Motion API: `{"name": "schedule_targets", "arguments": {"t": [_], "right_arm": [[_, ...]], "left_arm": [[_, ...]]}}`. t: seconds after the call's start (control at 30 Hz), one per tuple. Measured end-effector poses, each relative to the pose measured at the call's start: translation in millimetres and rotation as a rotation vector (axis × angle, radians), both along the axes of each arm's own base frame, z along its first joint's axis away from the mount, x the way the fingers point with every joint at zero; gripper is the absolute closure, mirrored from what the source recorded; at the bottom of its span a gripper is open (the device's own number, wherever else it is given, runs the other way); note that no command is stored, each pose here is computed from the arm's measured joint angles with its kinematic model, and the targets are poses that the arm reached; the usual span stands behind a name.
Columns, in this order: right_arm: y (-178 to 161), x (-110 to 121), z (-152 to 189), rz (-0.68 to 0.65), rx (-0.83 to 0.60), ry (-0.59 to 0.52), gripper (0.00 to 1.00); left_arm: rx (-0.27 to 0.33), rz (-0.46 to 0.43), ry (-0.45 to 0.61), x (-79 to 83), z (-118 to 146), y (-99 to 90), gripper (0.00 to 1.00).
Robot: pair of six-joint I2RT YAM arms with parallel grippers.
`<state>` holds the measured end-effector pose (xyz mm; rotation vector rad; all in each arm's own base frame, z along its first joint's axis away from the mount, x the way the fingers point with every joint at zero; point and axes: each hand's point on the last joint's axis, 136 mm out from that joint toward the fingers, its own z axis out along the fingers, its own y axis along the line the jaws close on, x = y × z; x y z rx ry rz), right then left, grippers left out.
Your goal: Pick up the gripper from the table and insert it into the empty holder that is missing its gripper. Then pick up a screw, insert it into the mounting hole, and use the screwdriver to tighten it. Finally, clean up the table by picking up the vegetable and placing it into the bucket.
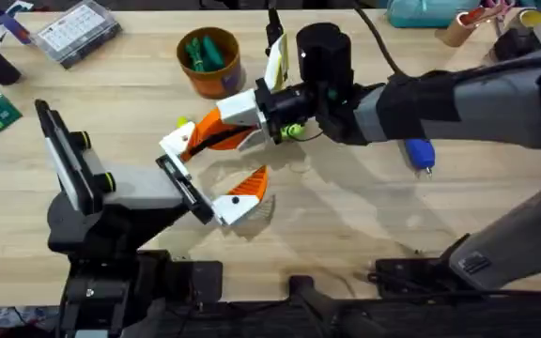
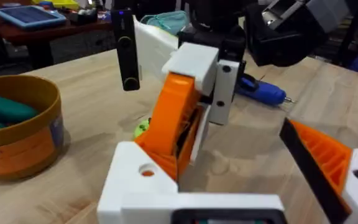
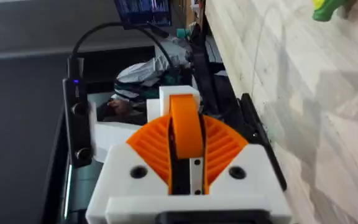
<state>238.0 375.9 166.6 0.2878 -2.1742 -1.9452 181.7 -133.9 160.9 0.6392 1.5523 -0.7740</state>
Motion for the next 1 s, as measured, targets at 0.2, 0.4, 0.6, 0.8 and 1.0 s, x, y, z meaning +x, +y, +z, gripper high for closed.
{"name": "schedule_targets", "arguments": {"t": [0.2, 0.4, 0.6, 0.8, 1.0], "right_arm": [[0.6, -1.2, -0.2, 0.003, -0.001, 0.002, 0.717], [3.1, -7.5, -0.8, 0.023, -0.003, 0.008, 0.653], [3.0, -7.6, -0.9, 0.024, -0.003, 0.009, 0.617], [0.5, -8.3, -0.5, 0.035, 0.0, 0.014, 0.539], [-4.5, -5.3, 0.6, 0.039, 0.006, 0.017, 0.392]], "left_arm": [[0.004, -0.003, -0.006, -0.3, 0.3, -0.3, 0.014], [0.011, -0.016, -0.016, -2.1, 0.4, -2.3, 0.014], [0.013, -0.017, -0.02, -2.1, 0.4, -2.4, 0.014], [0.015, -0.024, -0.022, -3.1, 0.4, -3.2, 0.014], [0.014, -0.034, -0.021, -4.4, 0.3, -4.3, 0.014]]}}
